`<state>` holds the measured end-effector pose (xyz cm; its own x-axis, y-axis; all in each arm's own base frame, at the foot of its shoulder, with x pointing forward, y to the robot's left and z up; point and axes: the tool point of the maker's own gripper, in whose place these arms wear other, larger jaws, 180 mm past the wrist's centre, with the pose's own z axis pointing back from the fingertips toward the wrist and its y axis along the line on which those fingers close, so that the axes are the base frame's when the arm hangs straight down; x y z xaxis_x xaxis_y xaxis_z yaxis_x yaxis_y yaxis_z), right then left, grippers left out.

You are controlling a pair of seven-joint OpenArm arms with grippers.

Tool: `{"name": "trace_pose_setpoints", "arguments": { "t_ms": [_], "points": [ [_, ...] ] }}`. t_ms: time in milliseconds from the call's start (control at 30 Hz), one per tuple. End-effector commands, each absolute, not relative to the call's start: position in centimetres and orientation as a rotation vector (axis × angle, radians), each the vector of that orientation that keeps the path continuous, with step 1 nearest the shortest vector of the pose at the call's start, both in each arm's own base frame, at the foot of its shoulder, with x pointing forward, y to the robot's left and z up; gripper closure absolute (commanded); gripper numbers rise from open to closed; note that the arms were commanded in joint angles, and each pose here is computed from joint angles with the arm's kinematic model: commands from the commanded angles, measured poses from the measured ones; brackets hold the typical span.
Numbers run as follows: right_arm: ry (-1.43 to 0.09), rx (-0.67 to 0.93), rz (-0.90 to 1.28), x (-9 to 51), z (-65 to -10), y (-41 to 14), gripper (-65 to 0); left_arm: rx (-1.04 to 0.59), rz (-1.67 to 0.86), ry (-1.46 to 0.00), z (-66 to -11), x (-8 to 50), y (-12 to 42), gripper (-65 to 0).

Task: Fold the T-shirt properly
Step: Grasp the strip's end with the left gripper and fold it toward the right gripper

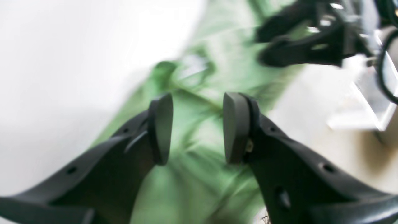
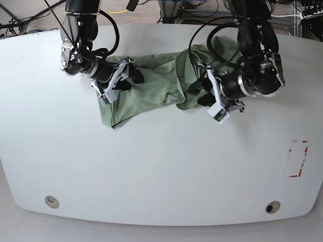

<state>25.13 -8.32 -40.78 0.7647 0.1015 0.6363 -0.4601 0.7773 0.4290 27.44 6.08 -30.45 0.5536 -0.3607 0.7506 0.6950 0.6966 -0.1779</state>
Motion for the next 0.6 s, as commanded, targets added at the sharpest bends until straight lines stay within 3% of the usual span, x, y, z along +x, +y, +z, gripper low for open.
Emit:
{"name": "trace_pose_setpoints", "arguments": {
  "t_ms": [0,300,567],
  "points": [
    [-0.629,0.595,0.335,25.3,-40.6,-8.6,-33.5,-0.451,-0.648,-0.784,-29.6,28.1,7.9,-24.9],
    [-0.630,0.595,0.335,25.4,-40.6,-8.6,-33.5,-0.327,-0.652,-0.669,-31.8,25.9,13.3,-24.6],
    [-0.631,0.596,0.333,25.4,-40.6,-8.5,-33.5,-0.369,-0.799,-0.605,-32.8,24.8,9.7,-24.4]
  ]
}}
